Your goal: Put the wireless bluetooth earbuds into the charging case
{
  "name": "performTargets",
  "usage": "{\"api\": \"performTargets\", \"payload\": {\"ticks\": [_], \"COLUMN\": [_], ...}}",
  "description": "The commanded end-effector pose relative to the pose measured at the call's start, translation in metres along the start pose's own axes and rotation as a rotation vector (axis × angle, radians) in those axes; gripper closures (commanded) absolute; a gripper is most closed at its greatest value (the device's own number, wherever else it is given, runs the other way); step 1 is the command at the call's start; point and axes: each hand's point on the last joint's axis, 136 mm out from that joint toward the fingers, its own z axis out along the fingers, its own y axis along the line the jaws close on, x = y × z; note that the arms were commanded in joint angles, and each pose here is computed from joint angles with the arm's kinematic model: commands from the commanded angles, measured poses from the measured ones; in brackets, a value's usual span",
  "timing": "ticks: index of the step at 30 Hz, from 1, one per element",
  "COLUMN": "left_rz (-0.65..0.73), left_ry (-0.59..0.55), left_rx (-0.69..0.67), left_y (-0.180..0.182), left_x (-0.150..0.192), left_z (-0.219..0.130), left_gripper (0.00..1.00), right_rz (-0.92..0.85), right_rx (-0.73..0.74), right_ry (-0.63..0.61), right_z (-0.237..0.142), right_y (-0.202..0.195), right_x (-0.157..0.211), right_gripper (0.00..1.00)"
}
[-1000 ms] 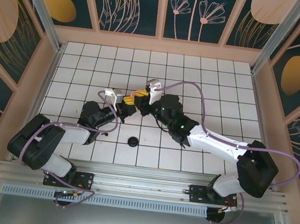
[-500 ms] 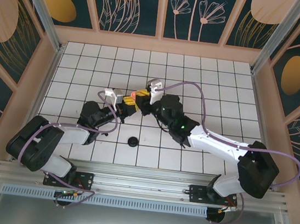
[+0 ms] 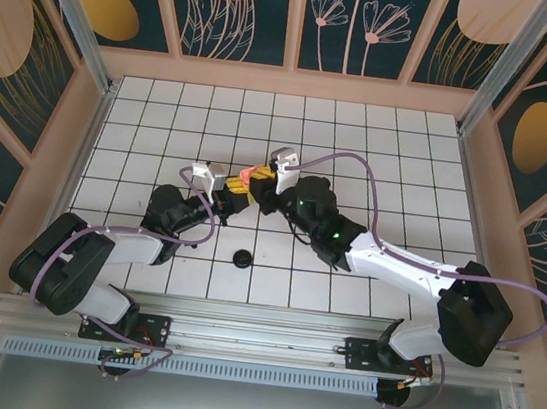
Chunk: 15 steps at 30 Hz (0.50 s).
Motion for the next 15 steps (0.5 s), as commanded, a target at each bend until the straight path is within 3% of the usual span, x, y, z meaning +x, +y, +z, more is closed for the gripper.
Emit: {"api": "performTargets", "payload": {"ticks": [1, 15], "left_rz": [0.08, 0.104], "left_ry": [-0.076, -0.055], "left_rx": [0.034, 0.039], "left_y": [-0.011, -0.013], "left_x": [-0.026, -0.022], "left_z": [-0.001, 0.0], "left_gripper": [0.91, 0.9], "right_rz": [-0.028, -0.028], "right_rx": [0.004, -0.022], "right_ry": [0.043, 0.015], "right_z": [-0.008, -0.012], "right_y": [-0.002, 0.005], "right_x": [0.013, -0.001], "right_gripper": [0.79, 0.62]}}
